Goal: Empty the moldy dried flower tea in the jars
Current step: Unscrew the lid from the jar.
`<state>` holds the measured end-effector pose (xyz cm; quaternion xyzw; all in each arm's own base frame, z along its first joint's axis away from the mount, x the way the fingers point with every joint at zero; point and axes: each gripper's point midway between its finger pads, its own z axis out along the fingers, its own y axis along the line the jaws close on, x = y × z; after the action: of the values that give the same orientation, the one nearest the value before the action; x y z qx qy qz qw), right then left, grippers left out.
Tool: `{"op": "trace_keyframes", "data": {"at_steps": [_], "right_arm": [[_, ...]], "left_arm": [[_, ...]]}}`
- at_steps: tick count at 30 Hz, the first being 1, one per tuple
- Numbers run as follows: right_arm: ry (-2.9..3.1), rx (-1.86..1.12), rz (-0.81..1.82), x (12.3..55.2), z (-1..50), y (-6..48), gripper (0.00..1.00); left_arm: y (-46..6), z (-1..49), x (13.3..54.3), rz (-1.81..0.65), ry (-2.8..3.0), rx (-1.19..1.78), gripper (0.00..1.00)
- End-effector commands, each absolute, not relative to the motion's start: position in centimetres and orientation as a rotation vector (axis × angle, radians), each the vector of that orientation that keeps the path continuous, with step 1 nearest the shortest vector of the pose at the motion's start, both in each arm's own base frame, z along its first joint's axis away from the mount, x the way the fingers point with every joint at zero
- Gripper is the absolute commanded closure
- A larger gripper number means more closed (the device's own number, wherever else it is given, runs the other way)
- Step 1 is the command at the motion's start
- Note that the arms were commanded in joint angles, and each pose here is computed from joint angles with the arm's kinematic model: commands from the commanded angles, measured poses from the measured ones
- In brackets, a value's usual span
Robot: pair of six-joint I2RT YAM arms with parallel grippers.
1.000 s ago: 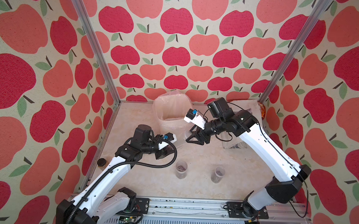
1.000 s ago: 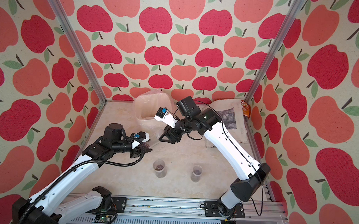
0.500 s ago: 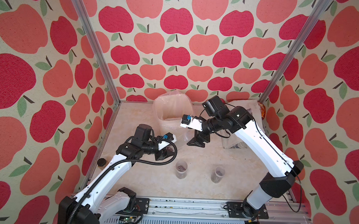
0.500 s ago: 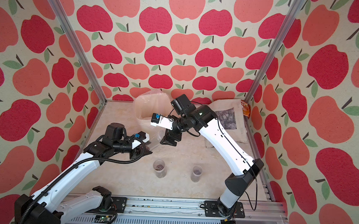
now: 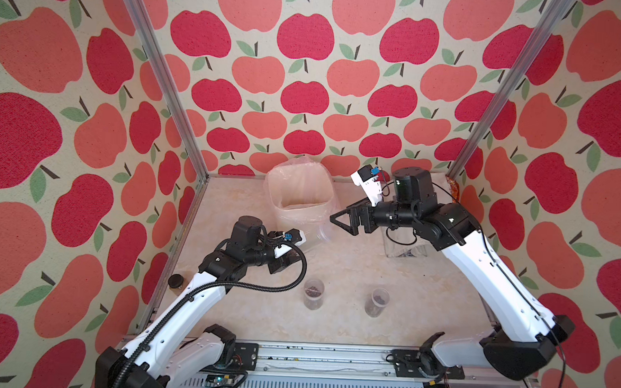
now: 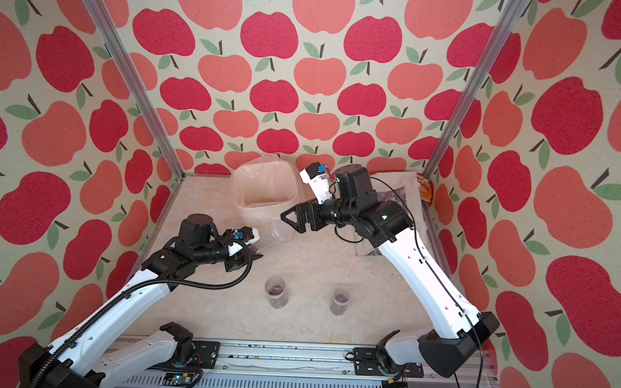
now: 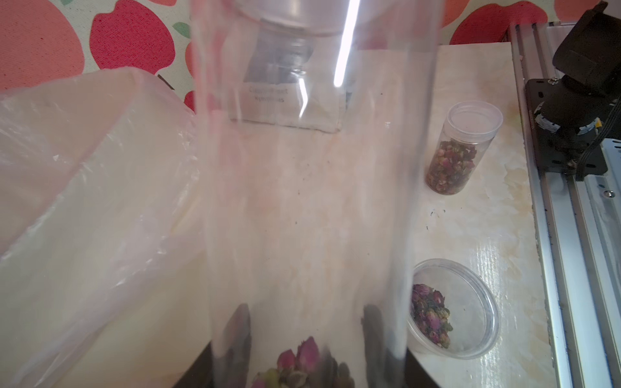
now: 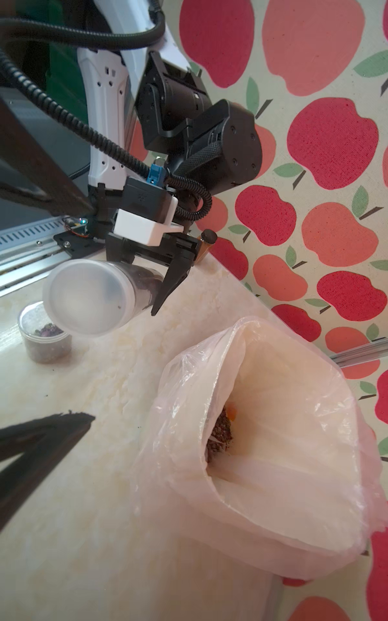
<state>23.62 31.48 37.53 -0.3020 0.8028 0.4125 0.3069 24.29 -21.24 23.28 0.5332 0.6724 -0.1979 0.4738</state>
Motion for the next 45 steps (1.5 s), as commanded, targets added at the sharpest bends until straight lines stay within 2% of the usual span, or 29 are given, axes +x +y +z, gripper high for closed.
{"op": "trace_keyframes", "data": {"at_steps": [1,6,9,16,21,26,30,34,39,45], "right_arm": [[2.284,-0.698,1.244,22.7,35.3,33.1,0.05],[2.344,-0.740,1.244,21.8,33.3,34.2,0.08],[2.370,-0.753,1.227,21.7,32.6,34.3,0.14],[2.372,-0.794,1.253,21.1,32.3,34.8,0.40],[2.354,-0.858,1.273,20.3,32.3,35.2,0.55],[2.091,-1.238,1.167,19.0,33.8,34.9,0.67],[1.826,-1.681,0.794,17.8,32.6,33.1,0.68],[1.698,-1.862,0.464,19.5,31.8,32.2,0.72],[1.616,-1.918,0.352,20.5,32.2,32.3,0.73],[1.584,-1.912,0.345,20.6,32.6,32.6,0.73]], "left_arm": [[-21.0,24.0,24.7,-0.412,1.598,1.304,0.89],[-21.0,24.1,24.5,-0.405,1.592,1.304,0.89],[-20.9,24.0,24.5,-0.403,1.595,1.306,0.89],[-20.9,23.8,24.4,-0.404,1.599,1.310,0.89],[-21.1,23.9,24.3,-0.425,1.597,1.313,0.89],[-21.9,24.3,23.3,-0.523,1.580,1.327,0.89],[-22.4,24.8,22.0,-0.651,1.570,1.345,0.89],[-22.8,25.3,20.8,-0.777,1.561,1.354,0.89],[-22.8,24.9,20.6,-0.821,1.587,1.358,0.89],[-22.6,24.5,21.0,-0.790,1.608,1.355,0.89]]}}
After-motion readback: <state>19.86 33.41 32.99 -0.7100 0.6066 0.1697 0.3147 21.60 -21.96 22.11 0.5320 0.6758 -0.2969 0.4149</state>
